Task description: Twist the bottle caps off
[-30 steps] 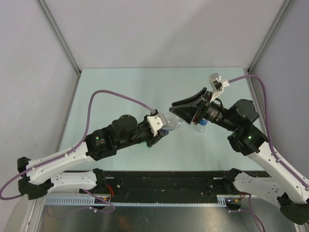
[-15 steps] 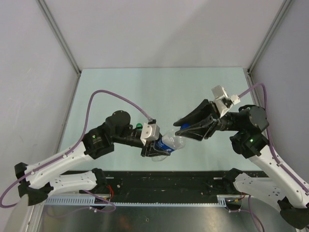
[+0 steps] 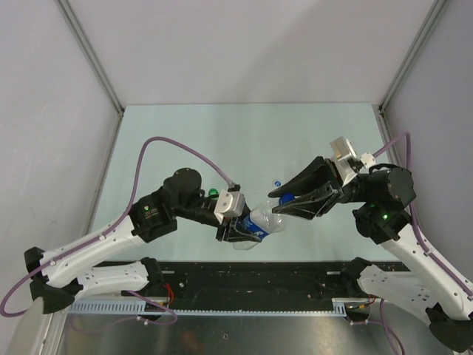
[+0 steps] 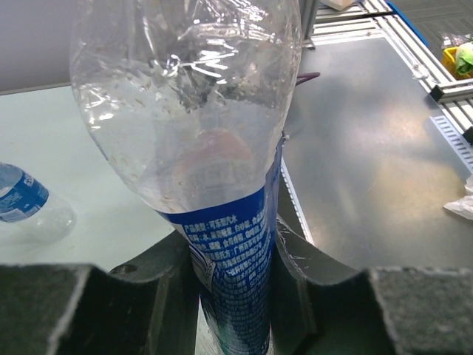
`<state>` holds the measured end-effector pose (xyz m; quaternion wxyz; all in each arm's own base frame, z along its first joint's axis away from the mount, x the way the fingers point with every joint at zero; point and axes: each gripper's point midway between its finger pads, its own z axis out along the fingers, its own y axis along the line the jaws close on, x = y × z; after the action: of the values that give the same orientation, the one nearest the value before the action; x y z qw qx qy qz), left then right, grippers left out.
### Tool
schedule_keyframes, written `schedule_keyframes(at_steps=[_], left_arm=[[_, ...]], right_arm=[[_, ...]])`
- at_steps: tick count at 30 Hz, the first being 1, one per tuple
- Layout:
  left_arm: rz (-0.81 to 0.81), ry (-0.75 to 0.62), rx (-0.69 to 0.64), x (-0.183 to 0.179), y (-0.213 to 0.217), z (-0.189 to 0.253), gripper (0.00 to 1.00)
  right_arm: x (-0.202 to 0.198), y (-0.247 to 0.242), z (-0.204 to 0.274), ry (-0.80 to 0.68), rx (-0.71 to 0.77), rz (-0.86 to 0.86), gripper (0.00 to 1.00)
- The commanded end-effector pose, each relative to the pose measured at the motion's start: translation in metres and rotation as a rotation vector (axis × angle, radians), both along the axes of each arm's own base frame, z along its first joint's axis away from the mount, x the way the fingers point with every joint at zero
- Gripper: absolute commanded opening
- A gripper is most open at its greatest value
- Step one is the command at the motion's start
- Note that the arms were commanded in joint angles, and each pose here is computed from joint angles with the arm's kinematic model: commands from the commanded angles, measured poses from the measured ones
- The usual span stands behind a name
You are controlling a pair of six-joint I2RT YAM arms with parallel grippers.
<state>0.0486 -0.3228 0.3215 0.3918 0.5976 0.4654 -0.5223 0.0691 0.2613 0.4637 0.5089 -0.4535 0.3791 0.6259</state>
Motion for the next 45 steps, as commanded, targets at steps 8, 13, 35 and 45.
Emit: schedule_keyframes(at_steps=[8,13,35,45], left_arm=[[0.236,-0.095,-0.041,0.038,-0.003,0.009,0.0],[0.383,-0.115,0.003,0.066,-0.001,-0.002,0.0],[1.042,-0.319,0.198,0.155,0.037,-0.017,0.0],[1.1,-0.346,0.227,0.16,0.039,-0.016,0.0]], right_arm=[[0.056,-0.011,0.024,0.122,0.132,-0.314,0.76],[0.069,-0.017,0.026,0.163,0.151,-0.382,0.97],[0.151,-0.019,-0.019,0.54,0.055,-0.574,0.96],[0.16,-0.018,-0.034,0.595,0.005,-0.592,0.84]])
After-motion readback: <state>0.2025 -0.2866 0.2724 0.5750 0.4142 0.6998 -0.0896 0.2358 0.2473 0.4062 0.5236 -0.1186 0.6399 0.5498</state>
